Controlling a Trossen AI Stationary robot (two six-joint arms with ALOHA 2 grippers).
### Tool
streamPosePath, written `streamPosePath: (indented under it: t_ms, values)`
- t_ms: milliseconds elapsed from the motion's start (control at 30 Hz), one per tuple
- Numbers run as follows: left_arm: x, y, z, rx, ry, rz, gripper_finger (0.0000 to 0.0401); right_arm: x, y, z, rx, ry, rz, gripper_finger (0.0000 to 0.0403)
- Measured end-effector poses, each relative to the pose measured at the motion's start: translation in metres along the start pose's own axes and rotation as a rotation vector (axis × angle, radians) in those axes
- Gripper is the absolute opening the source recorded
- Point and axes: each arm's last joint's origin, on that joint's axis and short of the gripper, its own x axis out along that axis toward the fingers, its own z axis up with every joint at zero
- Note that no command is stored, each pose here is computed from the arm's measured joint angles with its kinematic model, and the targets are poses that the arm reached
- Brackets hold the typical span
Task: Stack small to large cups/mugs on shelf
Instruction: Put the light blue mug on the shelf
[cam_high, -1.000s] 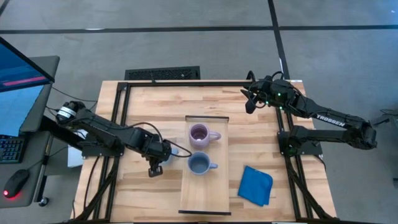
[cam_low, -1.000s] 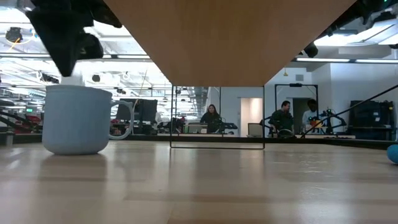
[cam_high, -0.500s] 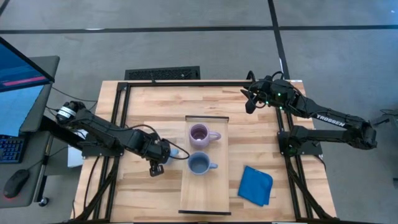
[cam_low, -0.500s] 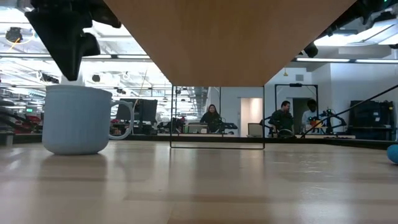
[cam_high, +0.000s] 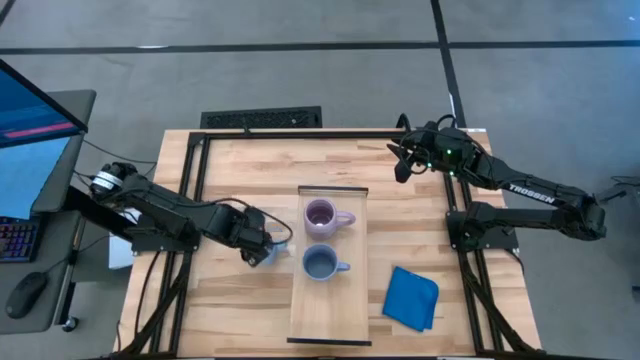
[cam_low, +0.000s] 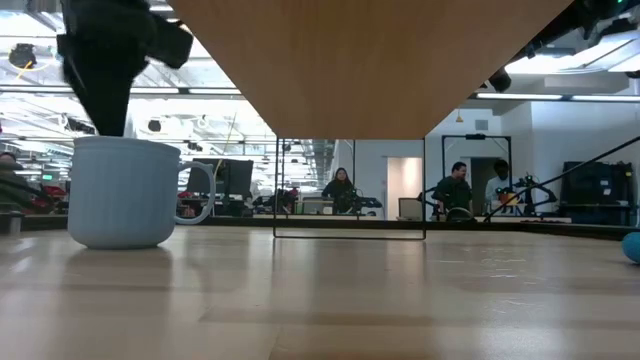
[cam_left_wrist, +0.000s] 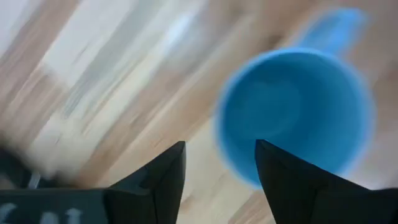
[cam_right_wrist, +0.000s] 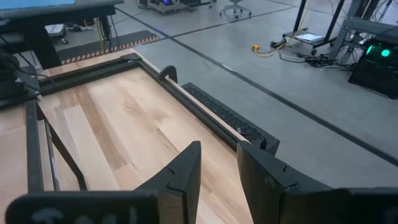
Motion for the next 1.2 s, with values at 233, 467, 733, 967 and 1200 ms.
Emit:
streamPosePath:
  t_ms: [233,467,733,967,1200]
  values:
    - [0.000,0.007,-0.001,-0.250,0.085,0.037,0.0185,0.000,-0.002,0.000,-0.030,0.001,-0.010,0.0127]
    - [0.001,0.000,0.007,-0.270,0.055,-0.064,0.0185,0.000,-0.006,0.000,-0.023,0.002,-0.029,0.0127]
    - [0.000,-0.007,0.011,-0.205,0.019,-0.143,0.0185,0.000,-0.006,0.000,-0.023,0.002,-0.030,0.0127]
    - [0.000,-0.007,0.011,-0.221,0.019,-0.143,0.0185,0.000,-0.006,0.000,-0.023,0.002,-0.030,0.0127]
    - [0.000,-0.007,0.011,-0.240,0.022,-0.145,0.0185,0.000,-0.006,0.000,-0.023,0.002,-0.031,0.0127]
